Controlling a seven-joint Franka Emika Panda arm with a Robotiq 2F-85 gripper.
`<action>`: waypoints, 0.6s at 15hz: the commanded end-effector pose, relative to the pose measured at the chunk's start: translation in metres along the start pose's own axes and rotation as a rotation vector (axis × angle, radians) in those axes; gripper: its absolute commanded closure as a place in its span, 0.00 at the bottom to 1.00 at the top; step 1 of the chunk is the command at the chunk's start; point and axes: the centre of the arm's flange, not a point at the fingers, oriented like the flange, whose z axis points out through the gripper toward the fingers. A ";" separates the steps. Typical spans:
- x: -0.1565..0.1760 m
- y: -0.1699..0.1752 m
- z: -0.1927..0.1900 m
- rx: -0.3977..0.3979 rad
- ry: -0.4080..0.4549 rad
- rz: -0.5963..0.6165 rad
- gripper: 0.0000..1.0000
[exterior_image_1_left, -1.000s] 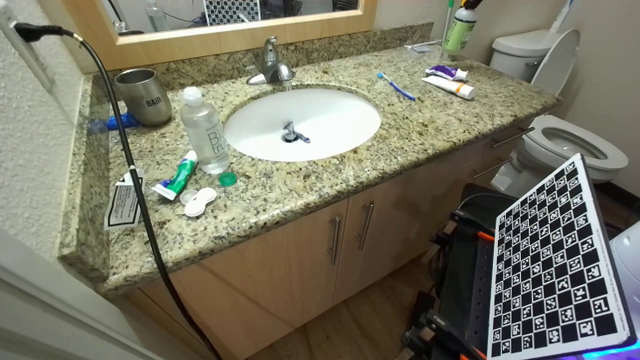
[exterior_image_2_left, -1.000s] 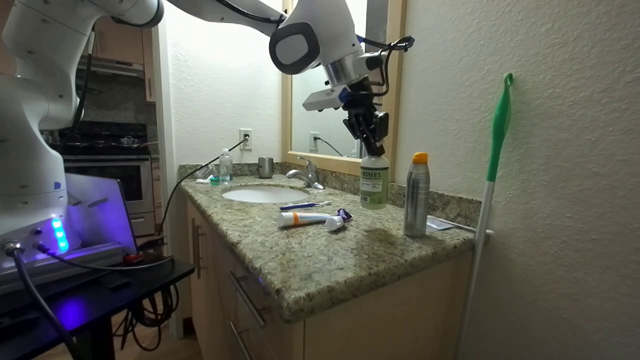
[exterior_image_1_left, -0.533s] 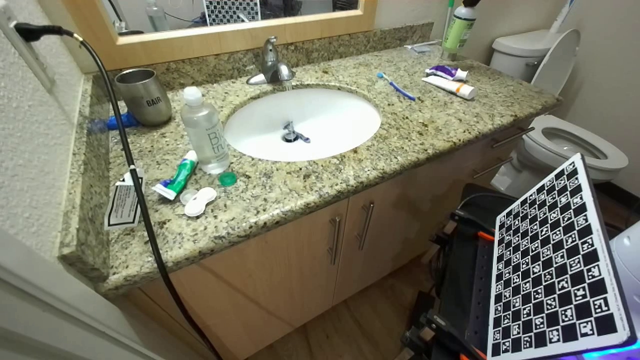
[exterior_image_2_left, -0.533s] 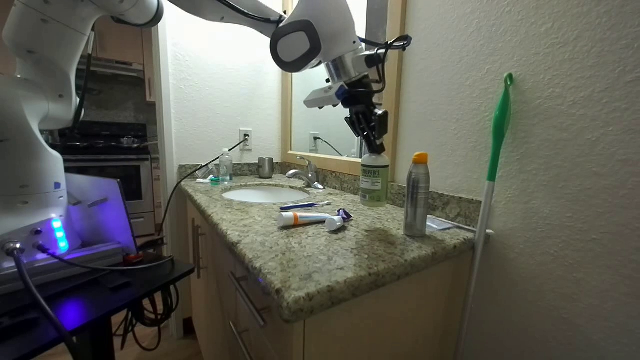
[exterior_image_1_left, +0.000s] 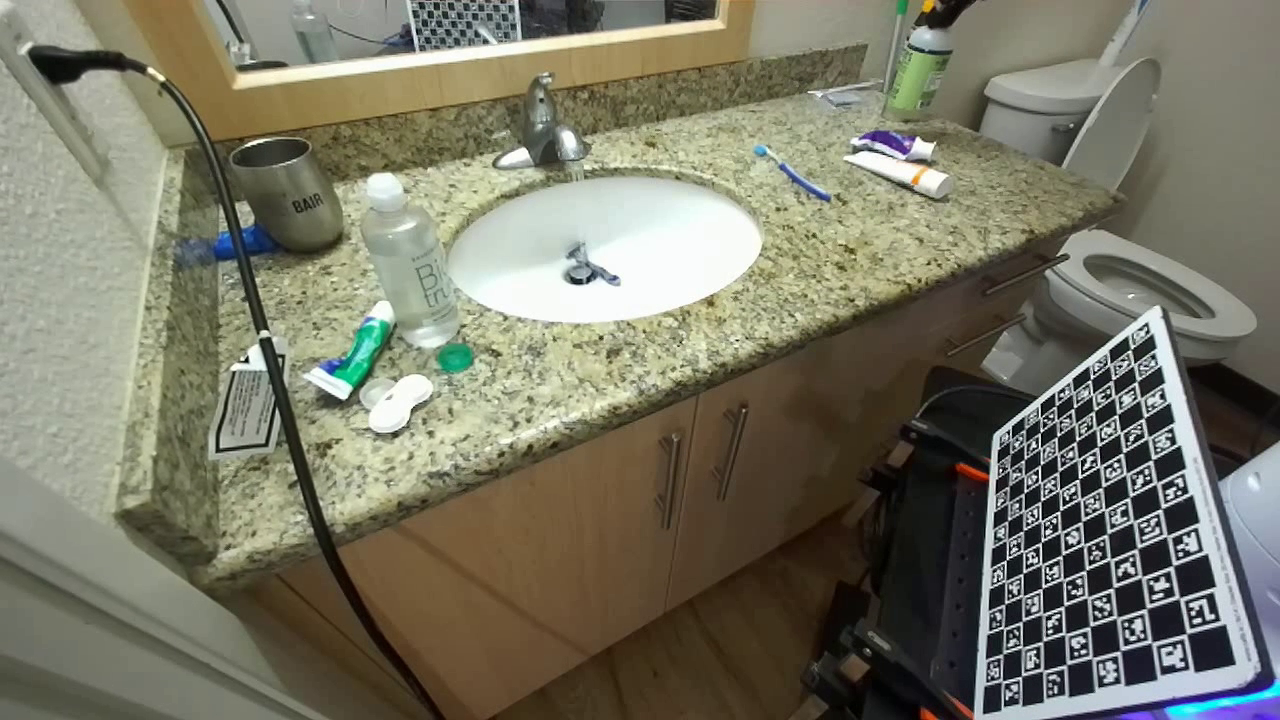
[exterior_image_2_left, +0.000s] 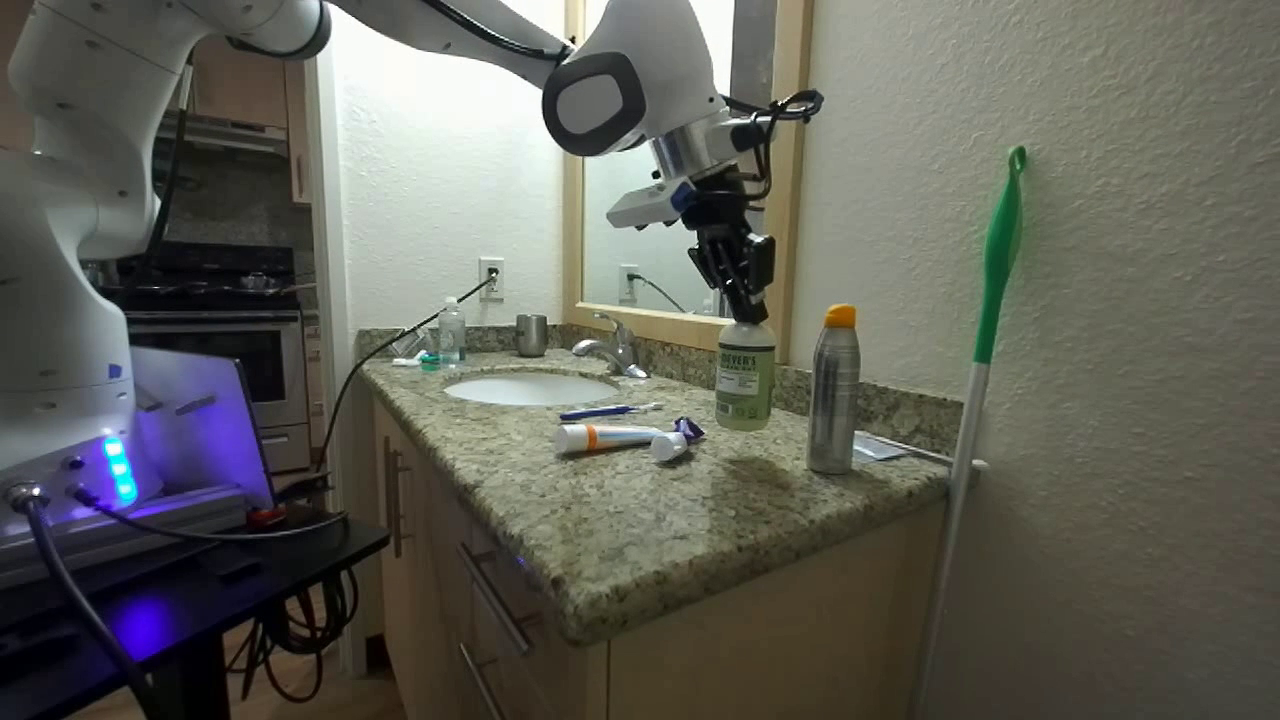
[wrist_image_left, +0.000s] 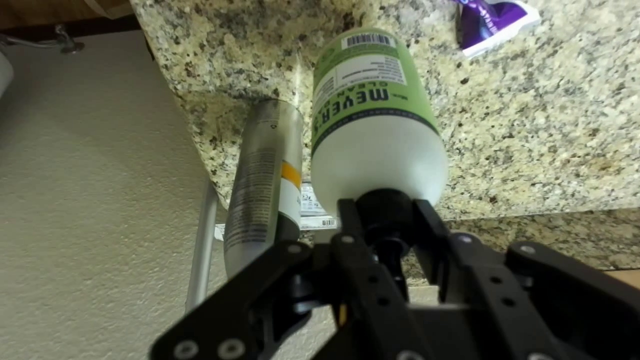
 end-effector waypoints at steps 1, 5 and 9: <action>0.003 -0.001 0.003 -0.010 0.004 0.006 0.92; 0.002 -0.006 0.019 -0.045 -0.005 0.009 0.92; -0.002 -0.007 0.022 -0.020 -0.016 0.012 0.92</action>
